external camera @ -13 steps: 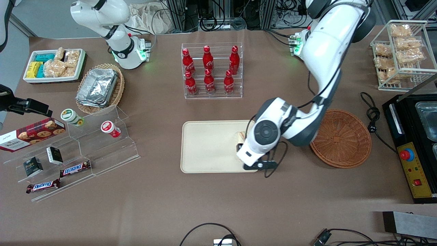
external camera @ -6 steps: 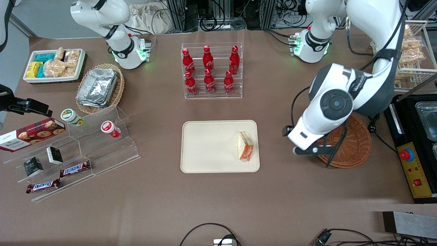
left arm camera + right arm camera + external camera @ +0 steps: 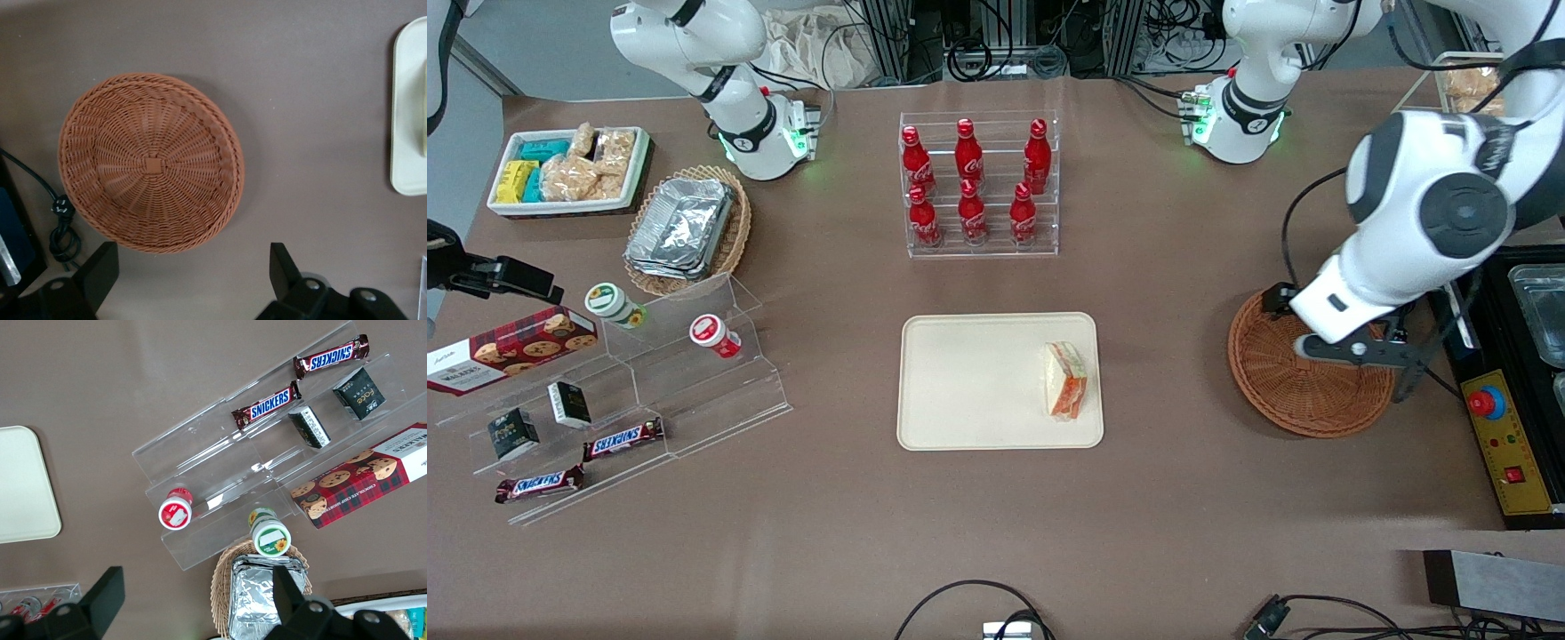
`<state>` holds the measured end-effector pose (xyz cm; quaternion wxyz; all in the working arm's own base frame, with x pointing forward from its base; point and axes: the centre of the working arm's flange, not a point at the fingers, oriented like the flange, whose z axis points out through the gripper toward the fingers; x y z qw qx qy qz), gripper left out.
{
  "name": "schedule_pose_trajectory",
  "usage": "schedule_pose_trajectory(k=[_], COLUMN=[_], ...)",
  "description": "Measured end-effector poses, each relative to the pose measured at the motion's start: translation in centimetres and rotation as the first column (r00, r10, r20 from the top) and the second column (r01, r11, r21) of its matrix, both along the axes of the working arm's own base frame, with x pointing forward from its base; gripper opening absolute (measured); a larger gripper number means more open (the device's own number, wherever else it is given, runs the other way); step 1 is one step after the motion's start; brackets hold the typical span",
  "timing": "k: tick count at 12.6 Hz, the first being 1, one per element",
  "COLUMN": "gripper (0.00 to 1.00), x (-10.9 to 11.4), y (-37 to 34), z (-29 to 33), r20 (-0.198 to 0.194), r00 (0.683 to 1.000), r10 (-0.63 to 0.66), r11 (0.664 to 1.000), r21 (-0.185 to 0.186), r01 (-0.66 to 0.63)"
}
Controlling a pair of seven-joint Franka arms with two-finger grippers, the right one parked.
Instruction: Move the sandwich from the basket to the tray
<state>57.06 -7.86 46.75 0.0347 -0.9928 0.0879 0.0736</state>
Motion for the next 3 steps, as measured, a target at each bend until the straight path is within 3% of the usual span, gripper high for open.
schedule_pose_trajectory(k=[3], gripper=[1.0], x=[1.0], y=[2.4], z=[3.7], r20=[-0.017], r00=[0.999], r10=[-0.043], r11=[0.999], r21=[-0.018], r01=[0.043])
